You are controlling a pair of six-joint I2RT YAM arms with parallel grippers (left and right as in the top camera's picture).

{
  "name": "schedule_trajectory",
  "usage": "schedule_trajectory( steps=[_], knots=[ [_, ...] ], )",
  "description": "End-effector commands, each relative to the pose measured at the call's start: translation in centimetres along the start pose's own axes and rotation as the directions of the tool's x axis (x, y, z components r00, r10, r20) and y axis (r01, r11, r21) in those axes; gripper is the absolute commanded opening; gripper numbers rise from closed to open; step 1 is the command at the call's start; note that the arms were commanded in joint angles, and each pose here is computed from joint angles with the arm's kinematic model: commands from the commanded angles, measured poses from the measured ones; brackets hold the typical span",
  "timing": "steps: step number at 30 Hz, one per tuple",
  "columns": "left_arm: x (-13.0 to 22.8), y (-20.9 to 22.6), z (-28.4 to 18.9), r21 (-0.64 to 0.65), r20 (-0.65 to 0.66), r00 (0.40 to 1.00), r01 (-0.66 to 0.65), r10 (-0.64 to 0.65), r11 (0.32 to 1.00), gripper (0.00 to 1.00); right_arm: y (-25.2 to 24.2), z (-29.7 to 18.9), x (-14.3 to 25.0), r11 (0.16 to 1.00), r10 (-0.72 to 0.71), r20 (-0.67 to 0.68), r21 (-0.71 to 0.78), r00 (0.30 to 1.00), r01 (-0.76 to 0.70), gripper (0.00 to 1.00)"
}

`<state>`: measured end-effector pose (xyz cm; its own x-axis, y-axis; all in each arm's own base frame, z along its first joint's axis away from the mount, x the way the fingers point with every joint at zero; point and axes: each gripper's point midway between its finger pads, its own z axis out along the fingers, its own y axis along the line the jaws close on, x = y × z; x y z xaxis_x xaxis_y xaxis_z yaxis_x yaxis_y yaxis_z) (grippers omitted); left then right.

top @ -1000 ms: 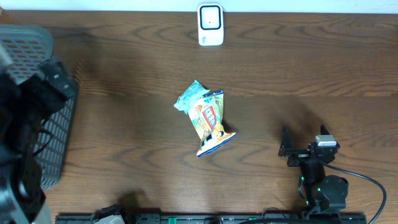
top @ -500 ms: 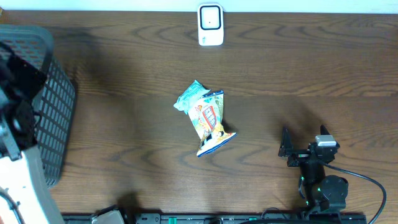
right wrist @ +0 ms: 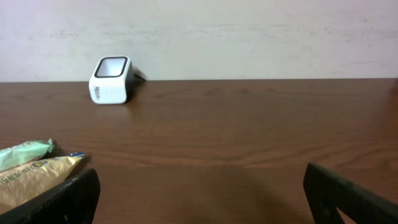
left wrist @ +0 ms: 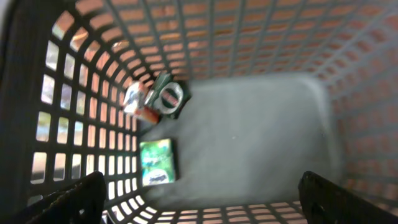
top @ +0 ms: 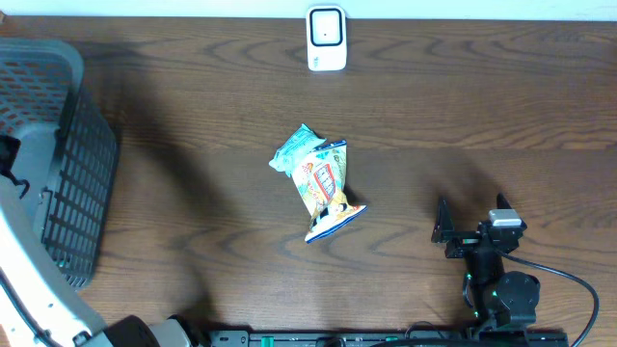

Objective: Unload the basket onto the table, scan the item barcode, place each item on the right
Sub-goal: 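Lower the left gripper into the basket toward the green tissue box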

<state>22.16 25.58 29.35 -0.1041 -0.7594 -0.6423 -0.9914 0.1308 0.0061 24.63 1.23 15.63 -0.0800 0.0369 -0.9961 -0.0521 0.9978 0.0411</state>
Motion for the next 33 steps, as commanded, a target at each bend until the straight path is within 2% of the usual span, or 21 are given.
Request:
schedule_trajectory(
  steps=[1,13,23,33],
  knots=[
    [1.4,1.1,3.1,-0.100,-0.061,0.998,0.003,-0.009,0.995,0.98,0.2,0.0,0.2,1.000,-0.012,-0.005,-0.006,1.000,0.012,0.99],
    [5.2,5.1,11.6,-0.334,-0.250,0.964,0.002,-0.091,0.942,0.98,0.2,0.0,0.2,1.000,-0.012,-0.005,-0.006,1.000,0.012,0.99],
    [9.8,4.3,16.3,-0.337,-0.468,0.883,-0.162,-0.016,0.928,0.98,0.2,0.0,0.2,1.000,-0.012,-0.005,-0.006,1.000,0.012,0.99],
    [13.1,5.3,18.0,-0.366,-0.547,0.837,-0.234,-0.005,0.901,0.98,0.2,0.0,0.2,1.000,-0.012,-0.005,-0.006,1.000,0.012,0.99]
  ],
)
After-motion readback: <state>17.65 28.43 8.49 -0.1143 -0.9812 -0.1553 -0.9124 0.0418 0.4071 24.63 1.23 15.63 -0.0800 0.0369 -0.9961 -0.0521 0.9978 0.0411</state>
